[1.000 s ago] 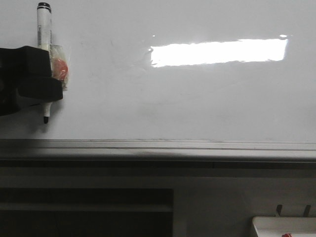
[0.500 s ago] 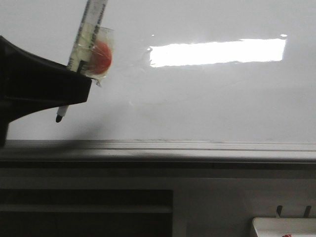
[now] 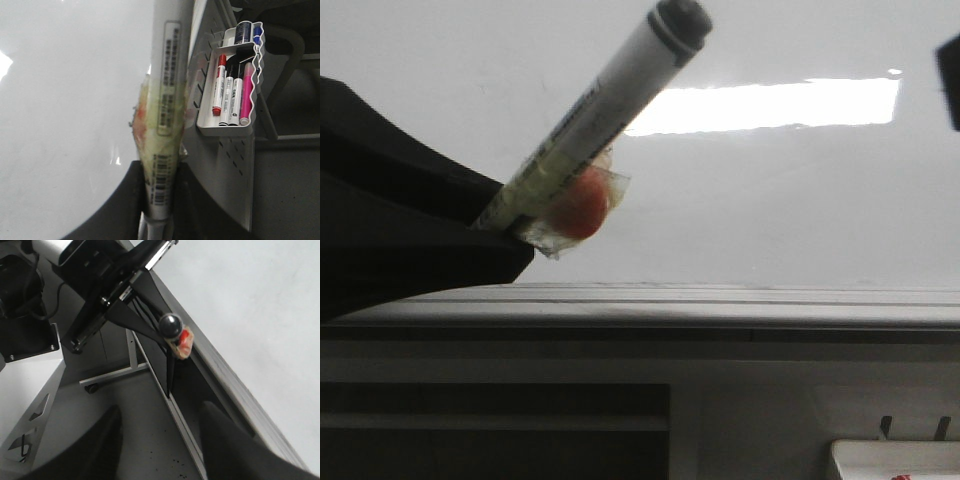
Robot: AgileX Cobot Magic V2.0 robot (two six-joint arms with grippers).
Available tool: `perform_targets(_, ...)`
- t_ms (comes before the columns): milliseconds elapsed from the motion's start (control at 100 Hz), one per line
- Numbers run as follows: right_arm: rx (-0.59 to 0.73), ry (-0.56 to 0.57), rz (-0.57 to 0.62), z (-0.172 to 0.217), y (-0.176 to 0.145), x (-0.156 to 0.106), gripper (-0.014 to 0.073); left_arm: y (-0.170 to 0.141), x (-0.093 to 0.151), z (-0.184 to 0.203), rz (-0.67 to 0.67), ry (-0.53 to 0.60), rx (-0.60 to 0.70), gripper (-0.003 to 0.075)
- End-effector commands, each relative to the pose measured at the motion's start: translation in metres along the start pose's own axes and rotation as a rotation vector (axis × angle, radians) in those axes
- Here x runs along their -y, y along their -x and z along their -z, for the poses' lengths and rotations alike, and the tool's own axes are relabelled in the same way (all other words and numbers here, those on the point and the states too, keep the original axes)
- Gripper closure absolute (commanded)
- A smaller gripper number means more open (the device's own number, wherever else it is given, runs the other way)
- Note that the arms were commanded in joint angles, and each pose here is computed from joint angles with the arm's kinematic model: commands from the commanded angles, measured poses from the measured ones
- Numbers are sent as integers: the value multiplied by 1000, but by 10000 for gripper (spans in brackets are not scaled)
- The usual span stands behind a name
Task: Write number 2 on whiteboard
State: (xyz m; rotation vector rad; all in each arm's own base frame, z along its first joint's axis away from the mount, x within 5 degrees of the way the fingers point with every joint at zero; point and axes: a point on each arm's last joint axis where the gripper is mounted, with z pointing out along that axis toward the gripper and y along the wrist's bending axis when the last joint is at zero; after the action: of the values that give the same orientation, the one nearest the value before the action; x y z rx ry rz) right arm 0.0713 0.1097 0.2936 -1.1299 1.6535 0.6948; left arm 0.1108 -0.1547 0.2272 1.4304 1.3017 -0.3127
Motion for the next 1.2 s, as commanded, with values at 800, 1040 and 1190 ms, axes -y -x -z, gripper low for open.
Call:
perform_targets(800, -120, 102, 27, -90, 52, 21, 451, 15, -4, 2, -31, 8, 103, 741)
perform_targets(1040, -123, 101, 37, -89, 52, 21, 670, 15, -5, 2, -5, 18, 92, 740)
perform_targets(1190, -131, 114, 36, -89, 51, 20, 670, 14, -8, 3, 57, 44, 82, 606)
